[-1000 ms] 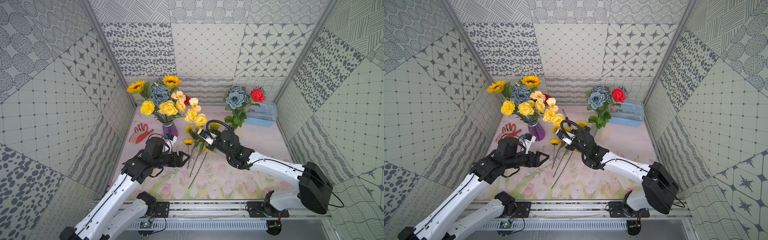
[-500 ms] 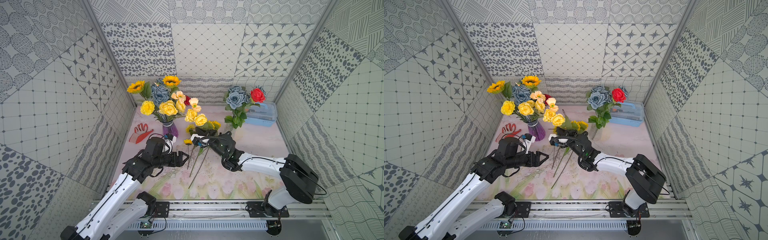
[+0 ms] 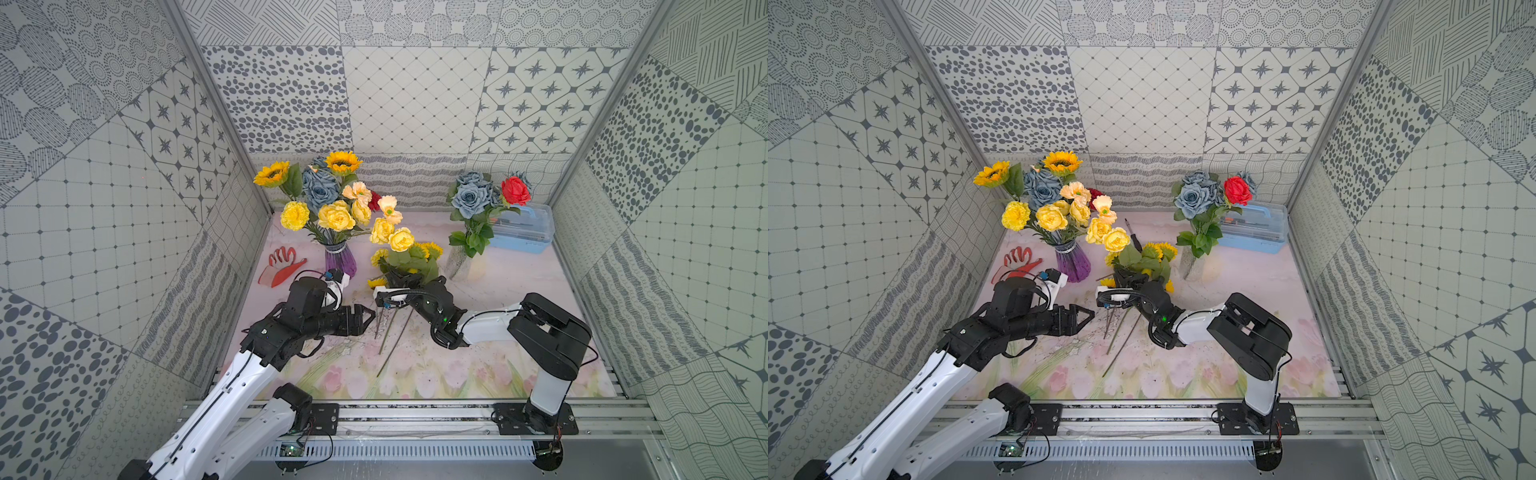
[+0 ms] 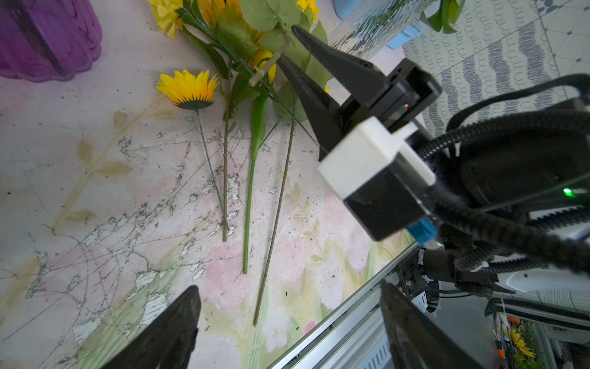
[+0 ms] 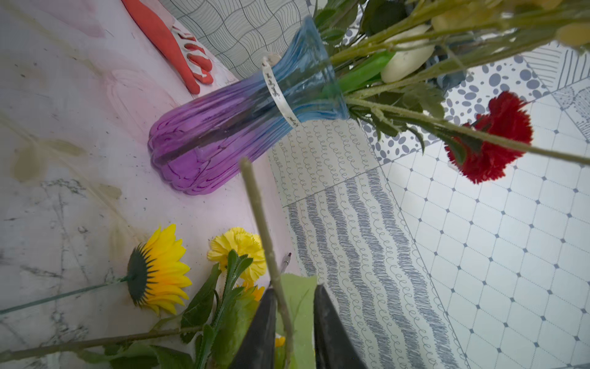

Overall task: Pick out yellow flowers from the vase
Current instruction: Place the flower at the center of the board.

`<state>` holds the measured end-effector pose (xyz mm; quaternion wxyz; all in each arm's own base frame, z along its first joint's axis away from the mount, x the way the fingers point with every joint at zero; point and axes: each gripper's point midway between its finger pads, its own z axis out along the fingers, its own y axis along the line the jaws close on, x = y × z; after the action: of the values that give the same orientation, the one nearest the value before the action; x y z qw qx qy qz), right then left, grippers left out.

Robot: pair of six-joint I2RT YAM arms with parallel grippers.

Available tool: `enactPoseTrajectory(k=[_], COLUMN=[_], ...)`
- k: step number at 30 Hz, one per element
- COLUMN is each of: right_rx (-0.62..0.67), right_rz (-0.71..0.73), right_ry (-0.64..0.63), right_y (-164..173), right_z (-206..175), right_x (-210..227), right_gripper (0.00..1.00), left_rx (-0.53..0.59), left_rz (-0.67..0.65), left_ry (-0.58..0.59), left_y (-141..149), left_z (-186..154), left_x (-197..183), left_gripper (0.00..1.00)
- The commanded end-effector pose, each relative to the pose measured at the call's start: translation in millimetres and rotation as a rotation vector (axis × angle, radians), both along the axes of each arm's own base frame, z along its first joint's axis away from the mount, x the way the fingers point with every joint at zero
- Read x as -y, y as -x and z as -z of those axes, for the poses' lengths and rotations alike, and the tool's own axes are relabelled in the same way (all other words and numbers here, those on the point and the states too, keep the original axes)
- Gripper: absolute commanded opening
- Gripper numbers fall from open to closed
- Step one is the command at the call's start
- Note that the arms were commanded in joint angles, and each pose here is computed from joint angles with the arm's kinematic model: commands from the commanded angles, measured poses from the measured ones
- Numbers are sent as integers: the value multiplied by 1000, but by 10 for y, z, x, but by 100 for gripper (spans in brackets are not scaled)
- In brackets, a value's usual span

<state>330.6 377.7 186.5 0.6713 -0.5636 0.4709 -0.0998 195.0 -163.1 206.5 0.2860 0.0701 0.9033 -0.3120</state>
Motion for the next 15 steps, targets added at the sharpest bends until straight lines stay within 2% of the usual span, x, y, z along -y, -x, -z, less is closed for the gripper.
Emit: enactPoseTrajectory(k=[1, 3, 10, 13, 15], right_rx=[-173, -241, -331, -389, -500], right_rz=[-14, -21, -11, 27, 56], right_ry=[-124, -146, -117, -213, -292], right_y=[119, 173, 243, 250, 255], right_z=[-163, -162, -13, -222, -420], right_x=[22, 42, 104, 201, 287], right_gripper=[33, 41, 48, 58, 66], left_rx=[31, 33, 27, 46, 87], left_rz=[-60, -66, -68, -107, -152], left_ry=[-91, -92, -97, -136, -189], left_y=[-47, -53, -34, -65, -125], left_z=[8, 3, 23, -7, -87], left_x=[-187, -197, -211, -309, -425], left_gripper=[89, 89, 89, 89, 90])
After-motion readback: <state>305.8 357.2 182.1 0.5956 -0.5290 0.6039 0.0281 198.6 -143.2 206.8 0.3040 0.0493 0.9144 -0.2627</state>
